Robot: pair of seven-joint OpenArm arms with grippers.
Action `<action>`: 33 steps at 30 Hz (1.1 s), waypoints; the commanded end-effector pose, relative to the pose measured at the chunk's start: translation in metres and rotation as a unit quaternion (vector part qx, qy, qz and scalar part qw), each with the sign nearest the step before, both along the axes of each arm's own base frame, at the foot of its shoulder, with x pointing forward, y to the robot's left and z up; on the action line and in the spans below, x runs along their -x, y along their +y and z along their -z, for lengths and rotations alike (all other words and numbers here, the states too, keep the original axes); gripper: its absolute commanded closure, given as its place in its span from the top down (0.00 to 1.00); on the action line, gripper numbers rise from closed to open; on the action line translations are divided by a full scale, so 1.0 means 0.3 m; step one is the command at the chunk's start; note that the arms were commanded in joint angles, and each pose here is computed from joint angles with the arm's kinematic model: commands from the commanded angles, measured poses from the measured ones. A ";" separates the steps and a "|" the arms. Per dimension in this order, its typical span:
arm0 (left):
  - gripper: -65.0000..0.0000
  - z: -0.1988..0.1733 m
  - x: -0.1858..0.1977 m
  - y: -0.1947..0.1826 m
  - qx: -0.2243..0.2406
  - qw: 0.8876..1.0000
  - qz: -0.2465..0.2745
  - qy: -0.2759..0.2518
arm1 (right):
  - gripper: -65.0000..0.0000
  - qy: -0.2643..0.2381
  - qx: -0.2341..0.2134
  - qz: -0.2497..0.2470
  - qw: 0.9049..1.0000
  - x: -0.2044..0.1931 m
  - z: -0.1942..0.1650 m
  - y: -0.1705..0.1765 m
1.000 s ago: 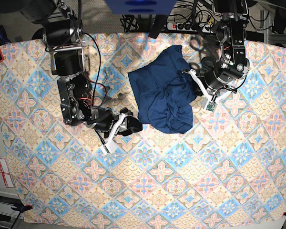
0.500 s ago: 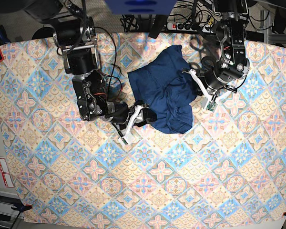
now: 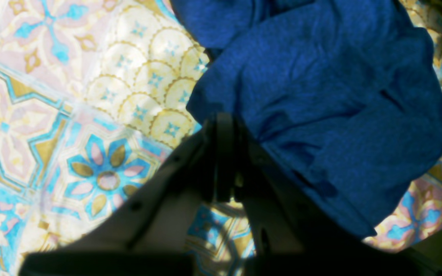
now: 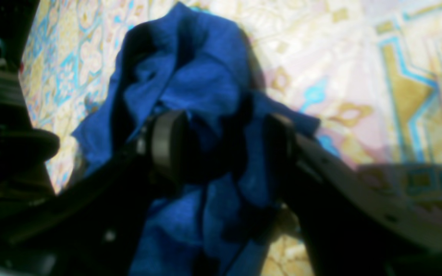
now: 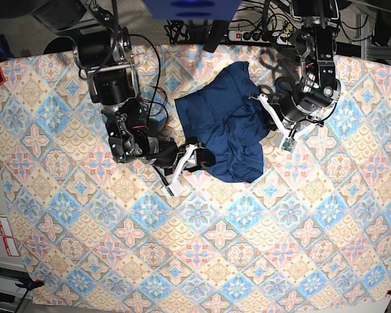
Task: Fold the T-shirt properly
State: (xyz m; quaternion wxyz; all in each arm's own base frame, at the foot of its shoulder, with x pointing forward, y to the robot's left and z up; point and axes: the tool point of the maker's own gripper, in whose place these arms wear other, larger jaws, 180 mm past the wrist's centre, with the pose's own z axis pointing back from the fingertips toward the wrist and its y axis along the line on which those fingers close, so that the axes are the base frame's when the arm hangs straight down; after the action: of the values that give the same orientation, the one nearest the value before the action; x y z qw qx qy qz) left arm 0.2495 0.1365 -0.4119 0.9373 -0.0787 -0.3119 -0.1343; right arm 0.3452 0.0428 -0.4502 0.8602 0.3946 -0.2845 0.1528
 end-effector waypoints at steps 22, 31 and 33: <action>0.00 -0.046 -0.037 0.005 0.004 1.000 -0.002 -0.029 | 0.01 -0.029 -0.023 0.040 0.998 -0.105 -0.111 -0.069; 0.00 -0.152 -0.071 0.115 0.060 0.993 -0.072 -0.073 | 0.01 -0.062 0.021 0.053 0.996 -0.122 -0.149 -0.224; 0.00 -0.166 -0.075 0.131 0.073 0.991 -0.083 -0.080 | 0.01 -0.059 0.026 0.055 0.996 -0.117 -0.139 -0.241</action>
State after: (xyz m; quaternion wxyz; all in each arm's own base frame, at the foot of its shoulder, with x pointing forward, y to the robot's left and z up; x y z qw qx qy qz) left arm 0.2640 0.1782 -0.3752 0.9203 -0.1003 -0.3764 -0.0354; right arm 0.3661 -0.0295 -0.4261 0.8719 0.3420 -0.3245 0.1325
